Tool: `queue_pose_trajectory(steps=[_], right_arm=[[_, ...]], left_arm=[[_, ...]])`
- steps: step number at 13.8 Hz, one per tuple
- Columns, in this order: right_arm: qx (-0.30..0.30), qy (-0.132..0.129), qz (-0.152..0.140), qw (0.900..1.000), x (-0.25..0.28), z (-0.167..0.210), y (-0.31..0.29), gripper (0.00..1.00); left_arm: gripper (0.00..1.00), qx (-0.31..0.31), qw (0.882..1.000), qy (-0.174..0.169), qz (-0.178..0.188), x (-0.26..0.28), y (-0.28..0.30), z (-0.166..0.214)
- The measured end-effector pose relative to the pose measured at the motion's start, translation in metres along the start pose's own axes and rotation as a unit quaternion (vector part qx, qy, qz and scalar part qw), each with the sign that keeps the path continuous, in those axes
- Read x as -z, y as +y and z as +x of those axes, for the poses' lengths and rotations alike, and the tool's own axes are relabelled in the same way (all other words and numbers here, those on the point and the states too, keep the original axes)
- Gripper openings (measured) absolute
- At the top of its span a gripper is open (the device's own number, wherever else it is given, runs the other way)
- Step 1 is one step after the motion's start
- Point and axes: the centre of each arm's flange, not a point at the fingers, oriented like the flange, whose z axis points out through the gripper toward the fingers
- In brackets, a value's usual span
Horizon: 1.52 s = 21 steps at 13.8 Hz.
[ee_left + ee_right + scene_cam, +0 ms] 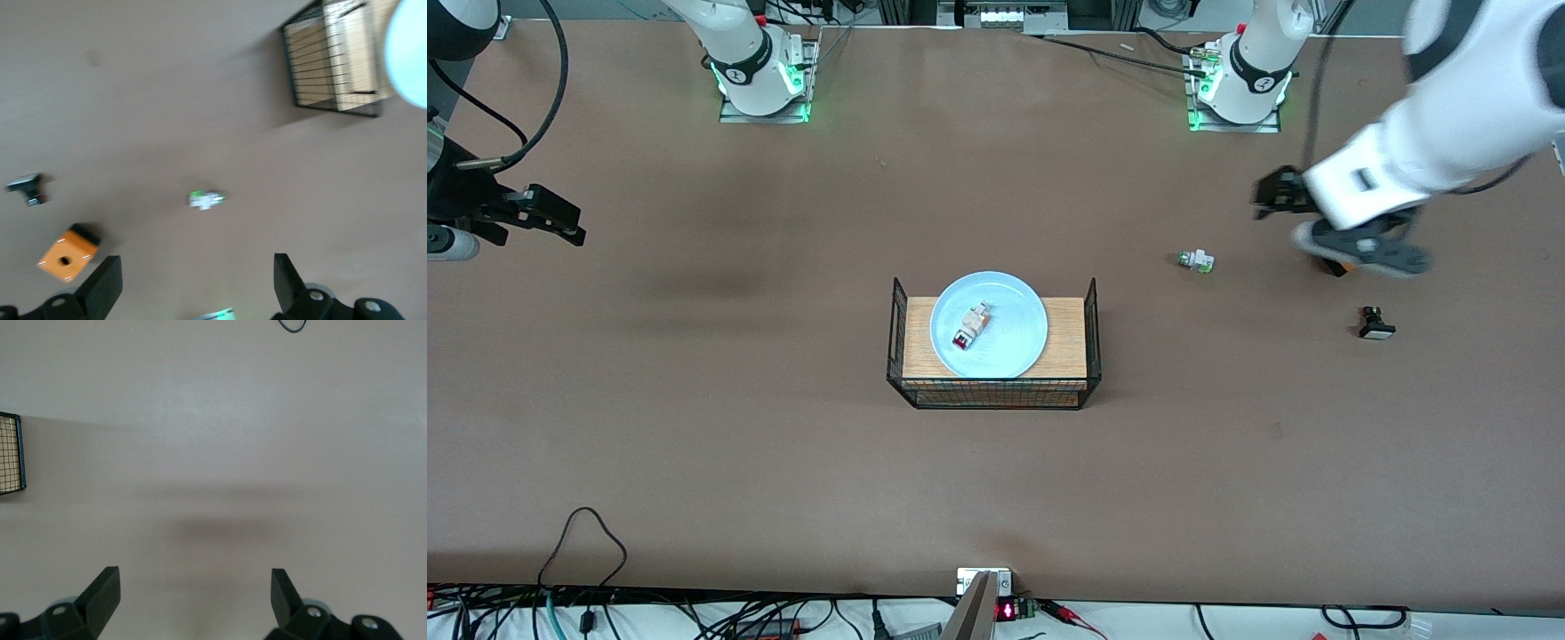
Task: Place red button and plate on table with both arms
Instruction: 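Move the left gripper toward the wire basket holding the plate, then lower the left gripper and grasp the red-capped button on the plate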
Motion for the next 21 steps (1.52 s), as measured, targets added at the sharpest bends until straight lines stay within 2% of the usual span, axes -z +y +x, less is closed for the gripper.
queue_pose_trajectory(steps=[3, 5, 8, 12, 15, 19, 21], right_arm=[[0.000, -0.001, 0.000, 1.000, -0.001, 0.000, 0.000, 1.00], [0.000, -0.002, 0.000, 1.000, -0.002, 0.001, 0.000, 1.00], [-0.001, -0.005, 0.000, 1.000, -0.005, 0.002, 0.001, 1.00], [-0.004, -0.007, 0.000, 1.000, -0.007, 0.002, 0.004, 1.00], [-0.005, -0.008, 0.000, 1.000, -0.007, 0.002, 0.006, 1.00], [-0.007, -0.008, 0.000, 1.000, -0.008, 0.002, 0.008, 1.00], [-0.007, -0.008, 0.000, 1.000, -0.008, 0.002, 0.008, 1.00]], left_arm=[[1.00, 0.039, 0.999, 0.006, -0.003, -0.029, 0.107, 0.036], [1.00, 0.068, 0.997, 0.042, -0.015, -0.051, 0.179, 0.057], [1.00, 0.093, 0.988, 0.112, -0.057, -0.110, 0.256, 0.093], [1.00, 0.088, 0.978, 0.168, -0.090, -0.176, 0.278, 0.132], [1.00, 0.082, 0.974, 0.188, -0.100, -0.199, 0.289, 0.141], [1.00, 0.029, 0.975, 0.217, -0.039, -0.204, 0.303, 0.134], [0.93, 0.014, 0.976, 0.216, -0.028, -0.211, 0.315, 0.128]])
